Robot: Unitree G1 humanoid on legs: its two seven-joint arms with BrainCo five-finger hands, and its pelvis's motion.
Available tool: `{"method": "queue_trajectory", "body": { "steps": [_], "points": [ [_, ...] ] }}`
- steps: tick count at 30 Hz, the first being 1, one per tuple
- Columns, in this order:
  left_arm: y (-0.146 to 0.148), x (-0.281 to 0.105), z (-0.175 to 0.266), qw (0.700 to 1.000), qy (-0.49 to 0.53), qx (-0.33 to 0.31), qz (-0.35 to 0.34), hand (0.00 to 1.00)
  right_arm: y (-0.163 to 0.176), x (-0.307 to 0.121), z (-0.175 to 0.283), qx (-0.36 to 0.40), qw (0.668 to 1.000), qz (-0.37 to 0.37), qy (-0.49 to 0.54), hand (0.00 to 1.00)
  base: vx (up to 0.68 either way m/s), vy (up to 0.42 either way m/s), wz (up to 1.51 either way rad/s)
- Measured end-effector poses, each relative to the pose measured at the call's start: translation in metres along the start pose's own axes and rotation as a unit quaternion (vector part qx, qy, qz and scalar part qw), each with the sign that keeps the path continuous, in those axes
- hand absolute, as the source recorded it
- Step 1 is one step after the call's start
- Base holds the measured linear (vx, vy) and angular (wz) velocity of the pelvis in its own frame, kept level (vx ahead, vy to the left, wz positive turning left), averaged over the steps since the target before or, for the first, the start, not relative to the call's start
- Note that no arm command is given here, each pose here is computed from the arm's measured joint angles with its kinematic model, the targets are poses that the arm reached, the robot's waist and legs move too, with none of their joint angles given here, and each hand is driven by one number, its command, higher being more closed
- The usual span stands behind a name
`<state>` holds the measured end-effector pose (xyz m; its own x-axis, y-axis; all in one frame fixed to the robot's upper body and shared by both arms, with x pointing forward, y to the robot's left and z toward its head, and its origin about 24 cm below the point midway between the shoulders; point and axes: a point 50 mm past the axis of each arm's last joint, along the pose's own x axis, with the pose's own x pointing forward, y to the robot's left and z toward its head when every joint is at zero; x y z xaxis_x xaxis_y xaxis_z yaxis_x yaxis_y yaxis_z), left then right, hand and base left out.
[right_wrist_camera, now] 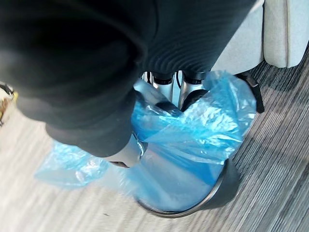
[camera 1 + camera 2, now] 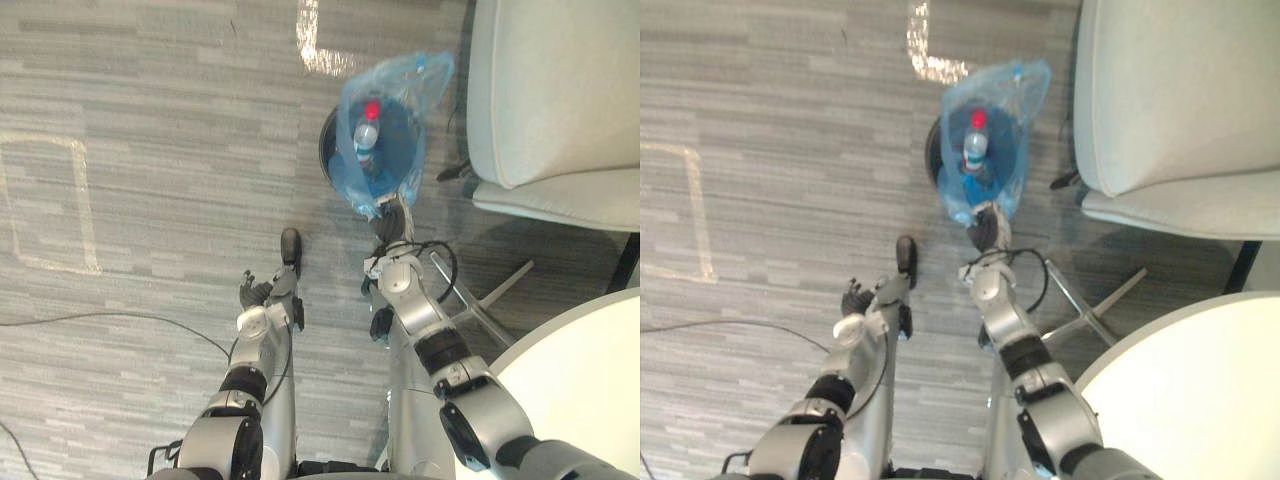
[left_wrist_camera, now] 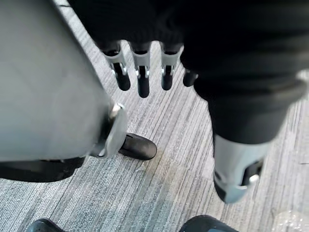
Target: Gather rubbish on tea table into small bin, then transfer packed bag to large trash can.
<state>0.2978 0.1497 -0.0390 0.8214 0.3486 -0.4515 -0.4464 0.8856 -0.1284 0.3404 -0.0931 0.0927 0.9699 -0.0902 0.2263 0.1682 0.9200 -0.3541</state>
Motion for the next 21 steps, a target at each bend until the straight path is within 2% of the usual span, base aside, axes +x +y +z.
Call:
{"method": "queue_trajectory", "body": {
  "steps": [7, 14, 21],
  "points": [
    [0.008, -0.003, -0.014, 1.0, 0.024, 0.018, -0.001, 0.0, 0.0, -0.026, -0.019, 0.079, 0.995, 0.029, 0.045, 1.0, 0.07, -0.013, -0.02],
    [0.033, -0.018, -0.057, 0.994, 0.09, 0.057, 0.0, 0.0, 0.014, -0.068, -0.047, 0.18, 0.972, 0.077, 0.125, 1.0, 0.04, -0.02, -0.08],
    [0.044, -0.037, -0.092, 0.985, 0.139, 0.104, -0.017, 0.0, 0.014, -0.093, -0.046, 0.25, 0.954, 0.097, 0.135, 1.0, 0.1, -0.003, -0.11]
  ]
}}
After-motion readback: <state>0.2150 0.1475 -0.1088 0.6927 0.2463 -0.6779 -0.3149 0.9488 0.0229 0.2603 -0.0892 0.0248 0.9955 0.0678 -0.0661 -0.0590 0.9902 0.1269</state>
